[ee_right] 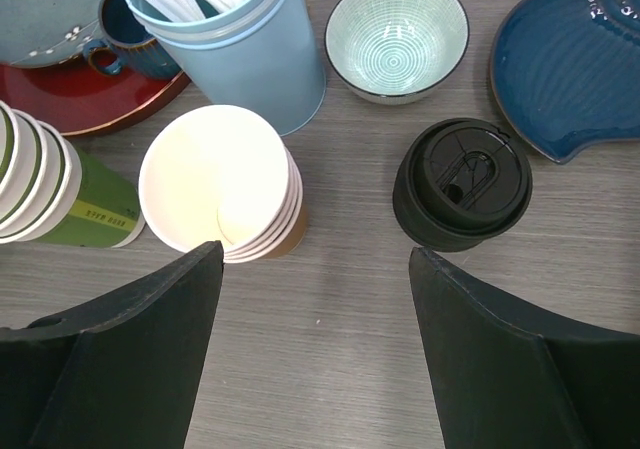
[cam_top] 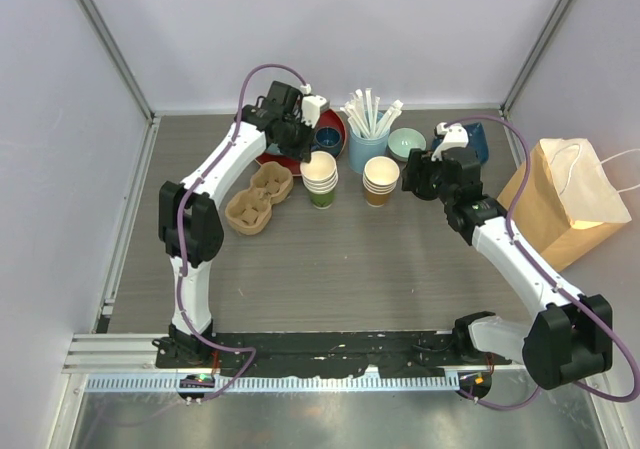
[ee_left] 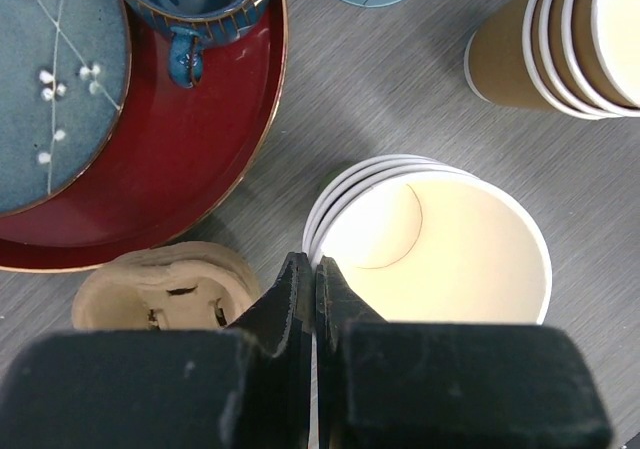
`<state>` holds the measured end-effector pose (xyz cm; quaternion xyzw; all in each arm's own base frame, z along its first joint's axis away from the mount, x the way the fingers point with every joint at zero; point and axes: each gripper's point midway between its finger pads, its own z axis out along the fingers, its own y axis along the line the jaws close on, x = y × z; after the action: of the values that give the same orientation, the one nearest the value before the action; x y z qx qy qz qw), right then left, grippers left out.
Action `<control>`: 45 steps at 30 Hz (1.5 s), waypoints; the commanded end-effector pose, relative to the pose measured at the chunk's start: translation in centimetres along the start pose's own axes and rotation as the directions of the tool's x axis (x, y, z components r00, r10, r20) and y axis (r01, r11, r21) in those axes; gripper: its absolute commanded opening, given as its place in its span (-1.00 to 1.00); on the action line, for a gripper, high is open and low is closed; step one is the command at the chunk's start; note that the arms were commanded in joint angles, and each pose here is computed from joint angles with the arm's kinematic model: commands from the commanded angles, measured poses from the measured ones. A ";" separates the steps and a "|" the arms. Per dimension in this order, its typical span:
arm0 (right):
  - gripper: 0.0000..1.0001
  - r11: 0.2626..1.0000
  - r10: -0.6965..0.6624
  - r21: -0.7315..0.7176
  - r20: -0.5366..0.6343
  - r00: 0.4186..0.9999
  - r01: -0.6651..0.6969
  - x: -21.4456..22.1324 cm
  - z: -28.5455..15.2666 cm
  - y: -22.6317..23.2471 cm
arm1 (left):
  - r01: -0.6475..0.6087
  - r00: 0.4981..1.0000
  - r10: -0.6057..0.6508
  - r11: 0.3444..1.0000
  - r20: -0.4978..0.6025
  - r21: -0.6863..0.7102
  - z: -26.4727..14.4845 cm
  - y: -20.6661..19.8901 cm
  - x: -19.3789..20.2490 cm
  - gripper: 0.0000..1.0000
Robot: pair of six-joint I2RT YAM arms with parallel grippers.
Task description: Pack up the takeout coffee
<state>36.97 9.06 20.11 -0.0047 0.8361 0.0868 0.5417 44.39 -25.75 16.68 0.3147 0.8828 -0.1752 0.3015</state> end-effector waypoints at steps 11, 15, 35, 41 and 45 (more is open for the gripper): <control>0.61 0.990 -0.001 -0.138 -0.008 1.000 0.000 -0.2 0.4 2.6 | -0.011 0.991 0.005 0.999 0.136 0.043 -5.0 -2.2 -4.2 -1.00; 0.57 0.966 0.045 -0.254 -0.058 0.997 -0.058 0.2 1.2 6.0 | 0.000 0.994 -0.005 0.999 0.106 0.049 -4.3 -2.1 -3.5 -1.00; 0.14 0.930 0.156 -0.302 -0.183 0.971 -0.207 0.7 5.8 13.4 | 0.017 0.999 -0.020 0.998 0.042 0.057 -2.5 -1.9 -1.5 -1.00; 0.14 0.910 0.180 -0.343 -0.175 0.968 -0.231 0.3 4.5 14.4 | 0.004 1.000 -0.004 0.998 0.002 0.063 -2.1 -1.9 -0.6 -0.98; 0.13 0.885 0.210 -0.380 -0.192 0.959 -0.270 0.8 5.2 15.9 | -0.005 1.000 0.006 0.998 -0.016 0.063 -1.8 -2.0 0.0 -0.89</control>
<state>39.59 23.88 17.24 -0.0230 0.8555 0.2822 0.4334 42.85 -25.85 17.87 0.3128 0.8846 -0.1942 0.2862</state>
